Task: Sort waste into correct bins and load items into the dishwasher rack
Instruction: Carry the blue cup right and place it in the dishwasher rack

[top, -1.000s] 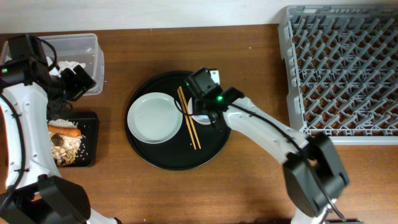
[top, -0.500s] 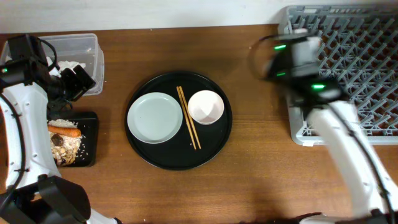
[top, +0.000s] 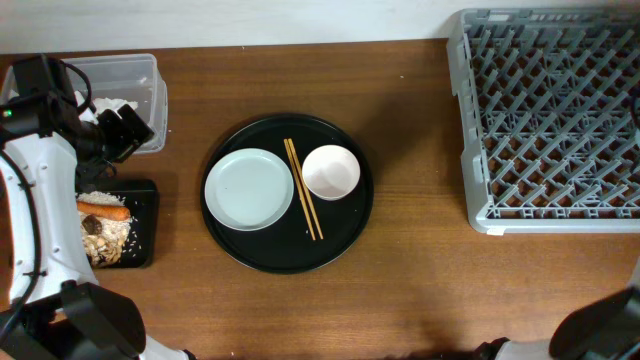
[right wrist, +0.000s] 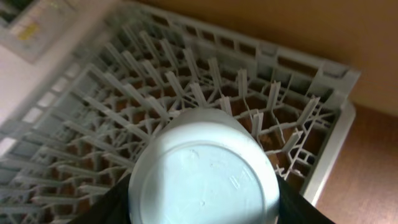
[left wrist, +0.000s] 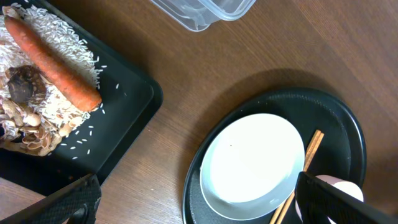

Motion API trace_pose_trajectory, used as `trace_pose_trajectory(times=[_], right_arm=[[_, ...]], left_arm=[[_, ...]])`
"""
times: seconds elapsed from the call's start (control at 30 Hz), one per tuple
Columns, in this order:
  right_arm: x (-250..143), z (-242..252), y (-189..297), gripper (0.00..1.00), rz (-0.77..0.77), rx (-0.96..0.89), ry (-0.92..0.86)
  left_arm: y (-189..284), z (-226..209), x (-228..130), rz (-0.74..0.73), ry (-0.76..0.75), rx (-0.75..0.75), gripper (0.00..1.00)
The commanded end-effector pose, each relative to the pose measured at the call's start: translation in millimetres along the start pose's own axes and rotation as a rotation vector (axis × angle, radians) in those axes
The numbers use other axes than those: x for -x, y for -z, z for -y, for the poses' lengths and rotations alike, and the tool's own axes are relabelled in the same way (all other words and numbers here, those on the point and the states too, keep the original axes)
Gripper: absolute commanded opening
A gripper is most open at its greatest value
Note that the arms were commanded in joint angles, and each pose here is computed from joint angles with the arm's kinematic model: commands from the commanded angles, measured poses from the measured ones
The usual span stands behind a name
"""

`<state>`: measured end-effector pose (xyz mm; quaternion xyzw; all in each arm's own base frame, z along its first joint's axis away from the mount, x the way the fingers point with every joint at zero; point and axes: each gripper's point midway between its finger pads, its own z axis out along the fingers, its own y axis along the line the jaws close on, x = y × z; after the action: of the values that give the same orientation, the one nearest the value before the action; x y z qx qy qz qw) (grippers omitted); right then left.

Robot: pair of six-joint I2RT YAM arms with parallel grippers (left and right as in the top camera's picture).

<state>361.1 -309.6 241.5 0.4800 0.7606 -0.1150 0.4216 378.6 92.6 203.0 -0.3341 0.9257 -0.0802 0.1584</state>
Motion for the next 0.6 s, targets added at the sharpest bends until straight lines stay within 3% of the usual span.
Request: trace_pose_trajectory(times=[0.0,0.07,0.23,0.3,0.47,0.57], right_arm=[[-10,2,-30,0.56,-0.056,0.033,0.006],[-18,7,-44,0.68,-0.081,0.018,0.011],[-24,8,-52,0.71,-0.097,0.013,0.012],[-22,8,-51,0.84,-0.091,0.015,0.011],[-21,2,-39,0.86,-0.111,0.036,0.013],[-12,-18,-14,0.92,-0.119,0.141,0.008]], left_arm=[[11,1,1,0.027,0.009,-0.008,0.99],[11,1,1,0.027,0.009,-0.008,0.99],[11,1,1,0.027,0.008,-0.008,0.99],[11,1,1,0.027,0.009,-0.008,0.99],[11,1,1,0.027,0.009,-0.008,0.99],[11,1,1,0.027,0.009,-0.008,0.99]])
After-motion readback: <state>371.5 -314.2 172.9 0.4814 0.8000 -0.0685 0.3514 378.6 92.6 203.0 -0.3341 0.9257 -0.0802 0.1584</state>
